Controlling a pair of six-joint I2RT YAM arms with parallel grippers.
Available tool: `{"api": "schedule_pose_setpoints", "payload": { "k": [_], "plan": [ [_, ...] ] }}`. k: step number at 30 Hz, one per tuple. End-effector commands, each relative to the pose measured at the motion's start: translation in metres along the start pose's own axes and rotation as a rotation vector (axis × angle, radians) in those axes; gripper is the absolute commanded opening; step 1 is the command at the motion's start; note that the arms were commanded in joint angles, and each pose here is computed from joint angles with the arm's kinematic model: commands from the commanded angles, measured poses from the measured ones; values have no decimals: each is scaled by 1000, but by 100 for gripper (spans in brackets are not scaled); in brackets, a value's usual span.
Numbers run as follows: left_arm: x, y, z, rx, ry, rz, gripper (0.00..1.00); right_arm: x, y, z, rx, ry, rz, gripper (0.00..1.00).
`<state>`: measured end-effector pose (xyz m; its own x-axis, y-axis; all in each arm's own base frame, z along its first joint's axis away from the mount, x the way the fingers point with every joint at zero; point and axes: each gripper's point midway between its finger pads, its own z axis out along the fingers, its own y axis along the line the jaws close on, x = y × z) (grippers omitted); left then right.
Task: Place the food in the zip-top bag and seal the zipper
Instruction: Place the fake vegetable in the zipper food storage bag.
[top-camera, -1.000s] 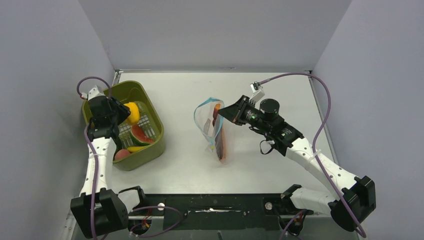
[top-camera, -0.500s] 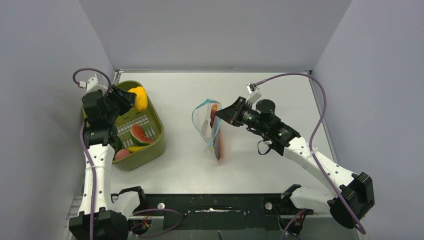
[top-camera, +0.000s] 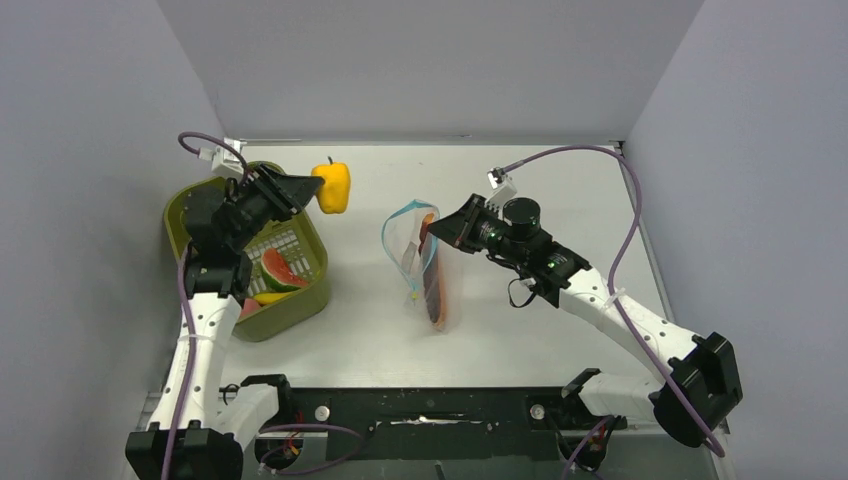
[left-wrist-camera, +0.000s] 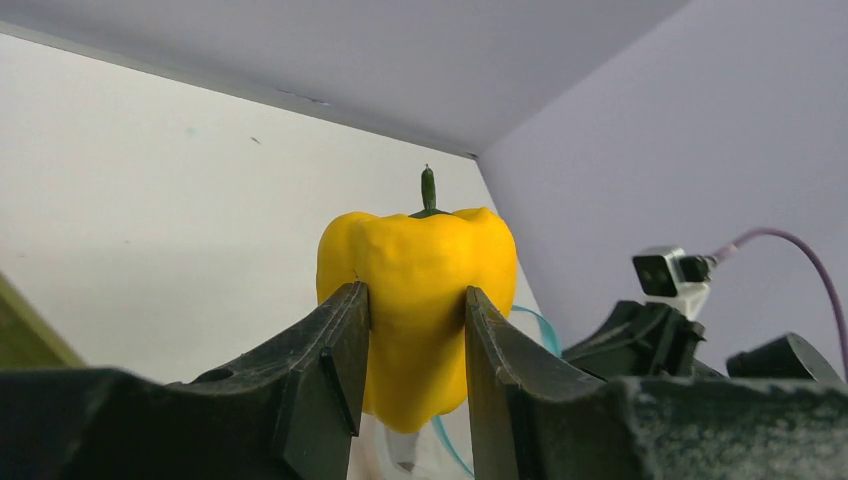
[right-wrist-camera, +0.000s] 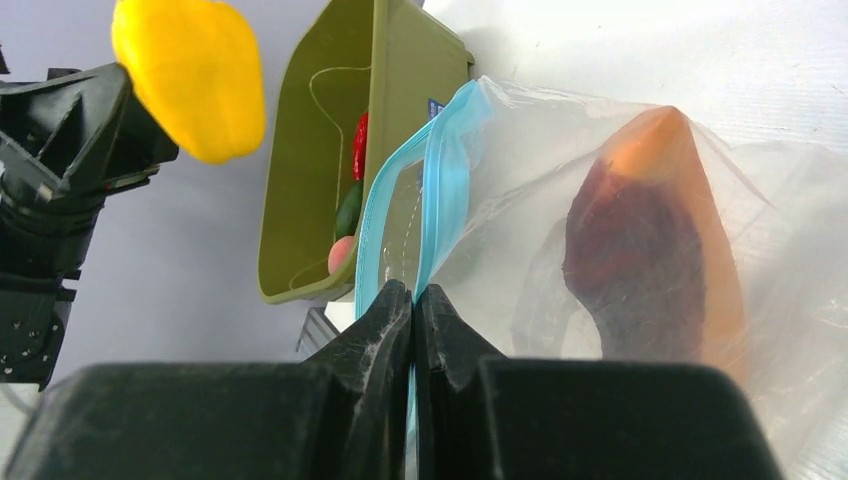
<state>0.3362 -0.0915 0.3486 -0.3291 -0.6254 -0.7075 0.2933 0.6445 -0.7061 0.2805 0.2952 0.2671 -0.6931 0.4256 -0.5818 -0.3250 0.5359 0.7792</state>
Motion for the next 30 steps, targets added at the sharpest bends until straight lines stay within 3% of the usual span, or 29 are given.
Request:
{"api": "schedule_pose_setpoints", "payload": {
  "k": [1, 10, 16, 30],
  "plan": [
    [2, -52, -2, 220, -17, 12, 0, -24, 32, 6, -88, -77, -19, 0],
    [36, -90, -4, 396, 26, -137, 0, -29, 41, 12, -105, -82, -20, 0],
    [65, -104, 4, 418, 66, -145, 0, -30, 49, 11, -126, -82, -26, 0],
    [114, -68, 25, 259, 151, -82, 0, -43, 60, -6, -143, -149, -35, 0]
  ]
}}
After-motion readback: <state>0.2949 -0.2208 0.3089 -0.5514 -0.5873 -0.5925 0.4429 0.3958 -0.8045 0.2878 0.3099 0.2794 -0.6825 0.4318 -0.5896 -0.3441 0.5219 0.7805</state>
